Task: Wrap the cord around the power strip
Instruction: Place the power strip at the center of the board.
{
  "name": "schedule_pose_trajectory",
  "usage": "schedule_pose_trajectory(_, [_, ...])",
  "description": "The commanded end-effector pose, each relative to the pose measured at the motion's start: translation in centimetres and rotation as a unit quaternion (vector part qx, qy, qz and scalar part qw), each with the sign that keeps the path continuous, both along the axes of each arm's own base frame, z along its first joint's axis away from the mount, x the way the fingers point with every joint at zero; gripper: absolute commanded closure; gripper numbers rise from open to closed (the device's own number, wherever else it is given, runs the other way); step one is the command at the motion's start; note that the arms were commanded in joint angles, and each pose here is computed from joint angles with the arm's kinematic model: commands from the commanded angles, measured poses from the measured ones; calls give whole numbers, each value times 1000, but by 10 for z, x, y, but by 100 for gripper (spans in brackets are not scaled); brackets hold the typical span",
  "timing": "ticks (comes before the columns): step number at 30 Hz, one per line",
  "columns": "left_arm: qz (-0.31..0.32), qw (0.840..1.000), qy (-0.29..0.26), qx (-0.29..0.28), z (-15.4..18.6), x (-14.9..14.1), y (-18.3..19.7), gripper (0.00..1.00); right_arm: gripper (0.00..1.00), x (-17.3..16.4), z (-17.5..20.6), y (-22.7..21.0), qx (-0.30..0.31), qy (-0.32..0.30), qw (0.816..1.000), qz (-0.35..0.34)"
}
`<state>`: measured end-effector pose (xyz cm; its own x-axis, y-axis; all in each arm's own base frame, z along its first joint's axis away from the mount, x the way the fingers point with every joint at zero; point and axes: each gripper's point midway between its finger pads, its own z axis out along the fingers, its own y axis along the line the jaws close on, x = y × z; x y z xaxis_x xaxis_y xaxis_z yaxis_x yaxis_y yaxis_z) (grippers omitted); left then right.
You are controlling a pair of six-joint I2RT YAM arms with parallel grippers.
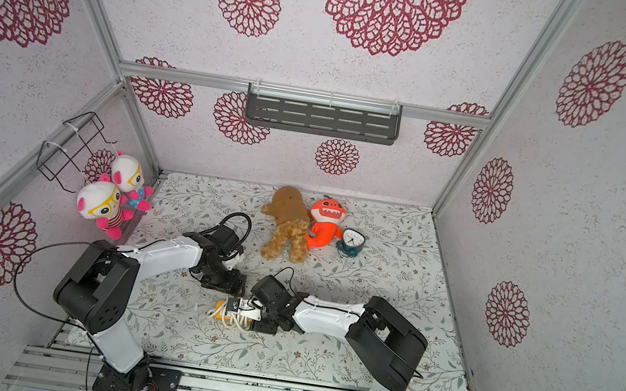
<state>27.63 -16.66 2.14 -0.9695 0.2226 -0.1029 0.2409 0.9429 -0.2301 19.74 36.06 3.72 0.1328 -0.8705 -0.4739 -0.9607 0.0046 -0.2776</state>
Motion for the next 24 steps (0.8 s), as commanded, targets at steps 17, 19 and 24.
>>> schedule_pose_trajectory(17, [-5, 1000, -17, 3, 19, 4, 1, 17, 1, 1, 9, -46, -99, -14, 995, -15])
schedule_pose_trajectory(19, [-2, 1000, -17, 2, 19, 3, 2, 17, 1, 0, 12, -46, -98, -13, 995, -14])
schedule_pose_trajectory(24, [0, 1000, -24, -2, 22, 3, 0, 17, 1, 0, 13, -44, -89, -13, 996, -16])
